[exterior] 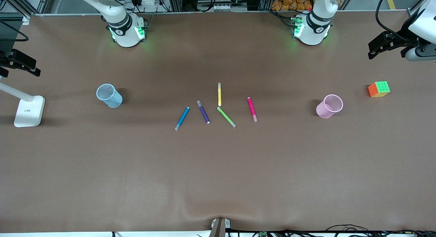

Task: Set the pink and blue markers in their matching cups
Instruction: 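Raise both grippers from rest and start moving toward the markers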

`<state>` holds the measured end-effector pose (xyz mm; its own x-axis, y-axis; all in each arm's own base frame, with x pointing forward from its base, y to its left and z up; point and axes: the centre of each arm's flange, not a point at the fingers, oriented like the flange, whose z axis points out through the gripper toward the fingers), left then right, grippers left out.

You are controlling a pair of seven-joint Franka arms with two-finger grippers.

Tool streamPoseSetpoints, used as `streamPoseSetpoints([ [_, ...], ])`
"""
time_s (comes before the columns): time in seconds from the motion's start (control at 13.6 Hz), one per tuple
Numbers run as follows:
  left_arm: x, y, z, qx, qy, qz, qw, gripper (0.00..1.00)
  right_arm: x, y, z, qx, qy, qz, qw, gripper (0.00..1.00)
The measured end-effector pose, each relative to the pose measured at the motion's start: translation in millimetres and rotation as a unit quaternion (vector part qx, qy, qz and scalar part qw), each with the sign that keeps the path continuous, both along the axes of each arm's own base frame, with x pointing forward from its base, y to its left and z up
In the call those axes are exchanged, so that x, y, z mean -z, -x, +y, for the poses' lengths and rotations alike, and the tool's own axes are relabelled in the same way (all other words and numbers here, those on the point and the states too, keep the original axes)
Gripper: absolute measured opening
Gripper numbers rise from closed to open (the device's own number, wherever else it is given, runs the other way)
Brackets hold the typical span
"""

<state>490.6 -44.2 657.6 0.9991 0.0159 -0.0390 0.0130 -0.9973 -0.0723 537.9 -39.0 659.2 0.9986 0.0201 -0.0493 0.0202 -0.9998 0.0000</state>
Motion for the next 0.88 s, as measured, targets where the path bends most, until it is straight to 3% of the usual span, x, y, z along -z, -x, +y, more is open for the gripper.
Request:
streamPoseSetpoints([
  [0.52,-8,-3,1,-0.002,0.001,-0.008,1.0,1.0,-1,-1,0,0.0,0.0,-0.003,1.0,1.0],
  [0.66,-2,-9,-8,-0.002,0.019,0.01,1.0,1.0,0,-2,0,0.0,0.0,-0.002,1.0,1.0],
  [0.88,38,-29,-34,-0.038,0.066,0.064,0.995,1.0,4,-4,1,-0.002,0.0,0.001,1.0,1.0],
])
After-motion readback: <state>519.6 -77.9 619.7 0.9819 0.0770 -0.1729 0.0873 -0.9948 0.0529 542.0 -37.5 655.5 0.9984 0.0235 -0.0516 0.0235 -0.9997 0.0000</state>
